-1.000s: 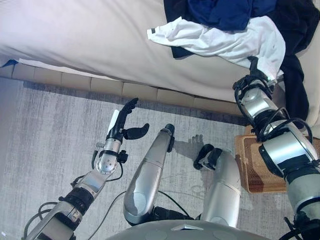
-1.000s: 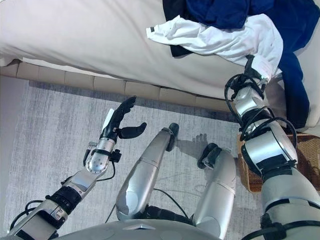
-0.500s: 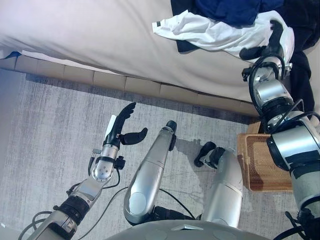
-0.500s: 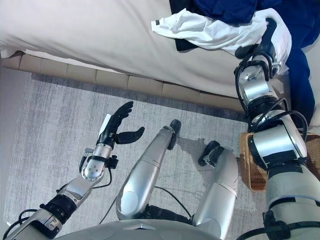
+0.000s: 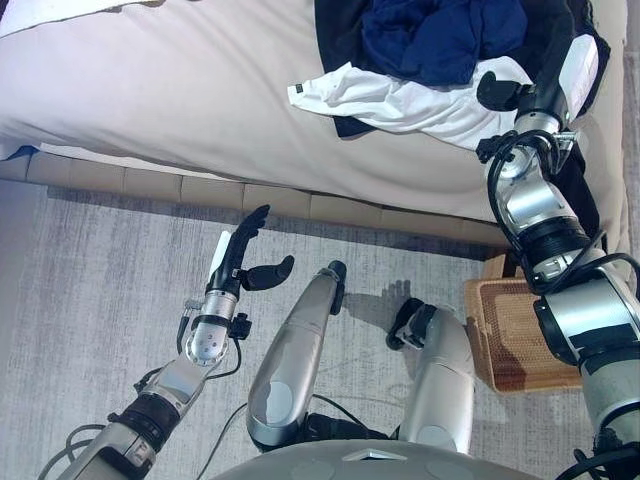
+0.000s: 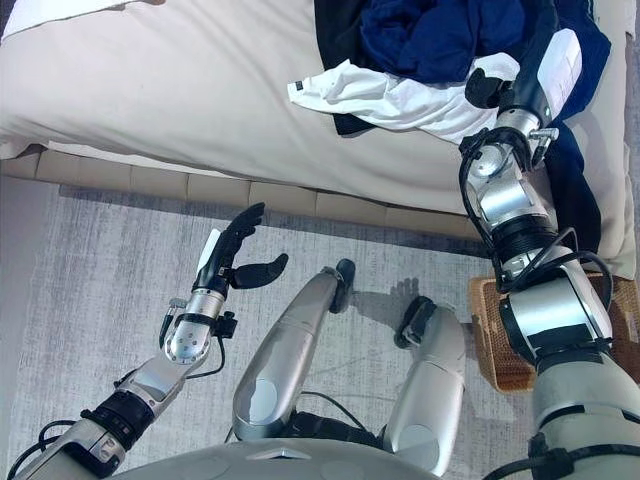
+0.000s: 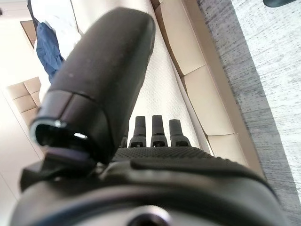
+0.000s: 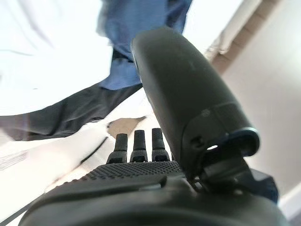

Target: Pick up the clothes from the bed and place them into the basket

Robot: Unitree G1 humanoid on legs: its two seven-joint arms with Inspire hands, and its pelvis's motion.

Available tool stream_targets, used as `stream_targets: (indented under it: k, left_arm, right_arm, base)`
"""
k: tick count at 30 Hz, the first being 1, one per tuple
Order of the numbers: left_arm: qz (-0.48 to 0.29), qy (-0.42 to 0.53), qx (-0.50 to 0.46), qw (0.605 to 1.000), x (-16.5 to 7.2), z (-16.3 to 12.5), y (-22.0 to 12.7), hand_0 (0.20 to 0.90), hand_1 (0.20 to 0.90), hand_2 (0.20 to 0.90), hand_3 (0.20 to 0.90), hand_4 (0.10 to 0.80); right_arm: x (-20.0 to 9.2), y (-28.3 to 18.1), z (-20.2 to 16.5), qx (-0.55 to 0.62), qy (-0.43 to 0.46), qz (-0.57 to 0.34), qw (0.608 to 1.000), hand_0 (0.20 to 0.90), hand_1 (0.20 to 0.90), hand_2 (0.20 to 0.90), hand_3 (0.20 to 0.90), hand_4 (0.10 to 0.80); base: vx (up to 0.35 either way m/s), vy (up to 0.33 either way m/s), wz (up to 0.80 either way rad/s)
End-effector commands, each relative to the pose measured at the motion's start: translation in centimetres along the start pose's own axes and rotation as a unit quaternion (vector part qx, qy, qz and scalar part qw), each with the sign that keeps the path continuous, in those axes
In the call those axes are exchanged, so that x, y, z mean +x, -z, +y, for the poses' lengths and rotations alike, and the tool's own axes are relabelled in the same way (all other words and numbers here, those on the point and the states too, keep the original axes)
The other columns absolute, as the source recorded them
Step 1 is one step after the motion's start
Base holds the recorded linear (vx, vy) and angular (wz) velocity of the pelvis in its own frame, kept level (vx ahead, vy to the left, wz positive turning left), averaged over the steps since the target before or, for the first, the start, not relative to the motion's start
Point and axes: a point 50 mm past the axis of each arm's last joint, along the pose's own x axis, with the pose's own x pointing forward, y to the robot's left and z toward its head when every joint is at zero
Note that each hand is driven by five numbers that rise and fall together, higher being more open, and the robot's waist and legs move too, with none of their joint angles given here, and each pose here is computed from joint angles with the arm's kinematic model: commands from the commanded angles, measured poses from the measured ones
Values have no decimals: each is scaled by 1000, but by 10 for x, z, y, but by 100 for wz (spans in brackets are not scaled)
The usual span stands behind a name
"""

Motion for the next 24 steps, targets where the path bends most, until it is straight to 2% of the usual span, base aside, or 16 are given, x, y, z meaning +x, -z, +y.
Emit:
stream_targets:
  k: [1,7,10,16,24]
  left_arm:
    - [-110,-26,-24,993,5,11,-37,900,900,900,900,800]
    - [-140,-23,-25,990,12,13,-52,900,900,900,900,800]
    - [-157,-24,-27,987,16,15,-61,900,900,900,900,800]
    - [-180,-20,-38,983,16,20,-75,900,900,900,900,800]
    - [-197,-19,-36,979,9,28,-79,900,900,900,900,800]
  right_arm:
    - [31,-37,-29,-5,28,-45,999,900,900,900,900,800]
    - [43,-19,-30,-46,-10,36,998,900,900,900,900,800]
    - [52,-20,-40,-48,-2,60,997,900,900,900,900,800]
    - [69,-31,-66,-13,22,96,995,900,900,900,900,800]
    - [81,-46,-92,50,57,103,992,900,900,900,900,800]
  base:
    - [-34,4,5]
    - [-41,-4,10]
    - [-18,0,7]
    - [-23,-37,22]
    - [-36,-39,18]
